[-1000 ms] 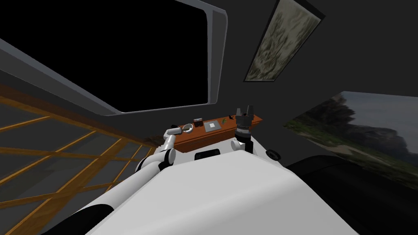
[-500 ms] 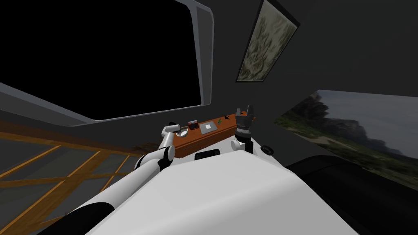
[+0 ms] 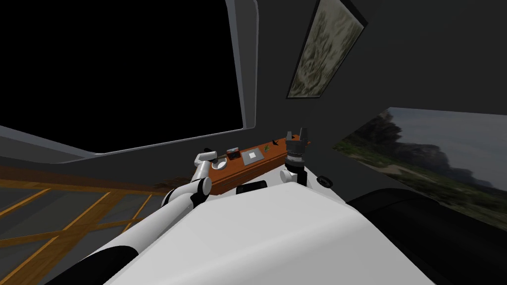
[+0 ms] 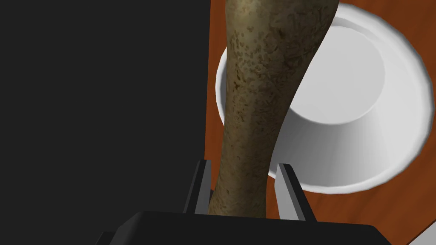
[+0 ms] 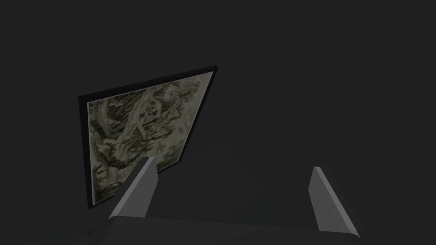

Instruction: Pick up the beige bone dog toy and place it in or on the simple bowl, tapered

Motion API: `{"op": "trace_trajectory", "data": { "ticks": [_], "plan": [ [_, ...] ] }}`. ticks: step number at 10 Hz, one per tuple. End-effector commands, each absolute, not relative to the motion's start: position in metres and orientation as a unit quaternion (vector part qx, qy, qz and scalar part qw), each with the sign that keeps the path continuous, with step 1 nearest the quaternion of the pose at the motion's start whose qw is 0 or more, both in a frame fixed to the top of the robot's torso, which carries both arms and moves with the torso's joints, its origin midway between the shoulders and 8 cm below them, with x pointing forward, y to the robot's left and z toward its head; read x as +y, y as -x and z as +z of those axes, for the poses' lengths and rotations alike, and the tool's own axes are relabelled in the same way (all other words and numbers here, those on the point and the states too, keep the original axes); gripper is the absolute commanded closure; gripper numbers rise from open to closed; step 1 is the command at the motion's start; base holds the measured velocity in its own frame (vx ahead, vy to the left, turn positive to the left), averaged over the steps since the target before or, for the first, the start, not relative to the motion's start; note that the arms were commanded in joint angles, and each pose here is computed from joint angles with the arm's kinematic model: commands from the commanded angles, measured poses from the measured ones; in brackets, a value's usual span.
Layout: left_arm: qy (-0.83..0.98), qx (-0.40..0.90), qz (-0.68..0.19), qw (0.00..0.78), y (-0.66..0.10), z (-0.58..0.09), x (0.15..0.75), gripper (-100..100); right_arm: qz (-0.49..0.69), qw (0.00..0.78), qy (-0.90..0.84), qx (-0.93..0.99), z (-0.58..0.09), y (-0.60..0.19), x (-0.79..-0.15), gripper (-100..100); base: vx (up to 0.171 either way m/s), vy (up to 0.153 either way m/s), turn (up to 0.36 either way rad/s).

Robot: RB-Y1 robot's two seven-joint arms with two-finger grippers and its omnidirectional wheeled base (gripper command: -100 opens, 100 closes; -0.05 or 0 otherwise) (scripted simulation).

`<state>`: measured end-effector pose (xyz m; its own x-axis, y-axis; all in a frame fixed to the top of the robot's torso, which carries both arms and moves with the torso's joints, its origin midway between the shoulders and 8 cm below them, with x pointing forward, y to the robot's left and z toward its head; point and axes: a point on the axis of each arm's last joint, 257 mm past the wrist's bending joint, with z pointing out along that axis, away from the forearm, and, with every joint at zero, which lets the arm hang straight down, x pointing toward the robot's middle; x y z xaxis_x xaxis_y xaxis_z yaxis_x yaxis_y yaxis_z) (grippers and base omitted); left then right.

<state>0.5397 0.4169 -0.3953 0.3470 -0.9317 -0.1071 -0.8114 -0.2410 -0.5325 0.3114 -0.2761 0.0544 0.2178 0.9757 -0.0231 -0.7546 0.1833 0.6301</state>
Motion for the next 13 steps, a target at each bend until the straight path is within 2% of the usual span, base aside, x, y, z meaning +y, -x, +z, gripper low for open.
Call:
{"op": "trace_trajectory", "data": {
  "ticks": [1, 5, 6, 7, 13],
  "plan": [
    [0.779, 0.559, -0.117, 0.258, -0.54, -0.395, 0.417, -100, 0.586, 0.738, -0.254, 0.218, 0.054, -0.311, -0.276, 0, 0.0, 0.0, 0.0],
    [0.779, 0.559, -0.117, 0.258, -0.54, -0.395, 0.417, -100, 0.586, 0.738, -0.254, 0.218, 0.054, -0.311, -0.276, 0, 0.0, 0.0, 0.0],
    [0.779, 0.559, -0.117, 0.258, -0.54, -0.395, 0.417, 0, 0.586, 0.738, -0.254, 0.218, 0.054, -0.311, -0.276, 0, 0.0, 0.0, 0.0],
    [0.776, 0.564, -0.117, 0.257, -0.542, -0.391, 0.417, -100, 0.586, 0.738, -0.254, 0.218, 0.054, -0.311, -0.276, 0, 0.016, -0.022, 0.105],
    [0.755, 0.594, -0.126, 0.248, -0.554, -0.363, 0.418, -100, 0.586, 0.738, -0.254, 0.218, 0.054, -0.311, -0.276, 0, 0.044, -0.071, 0.133]
  ]
}}
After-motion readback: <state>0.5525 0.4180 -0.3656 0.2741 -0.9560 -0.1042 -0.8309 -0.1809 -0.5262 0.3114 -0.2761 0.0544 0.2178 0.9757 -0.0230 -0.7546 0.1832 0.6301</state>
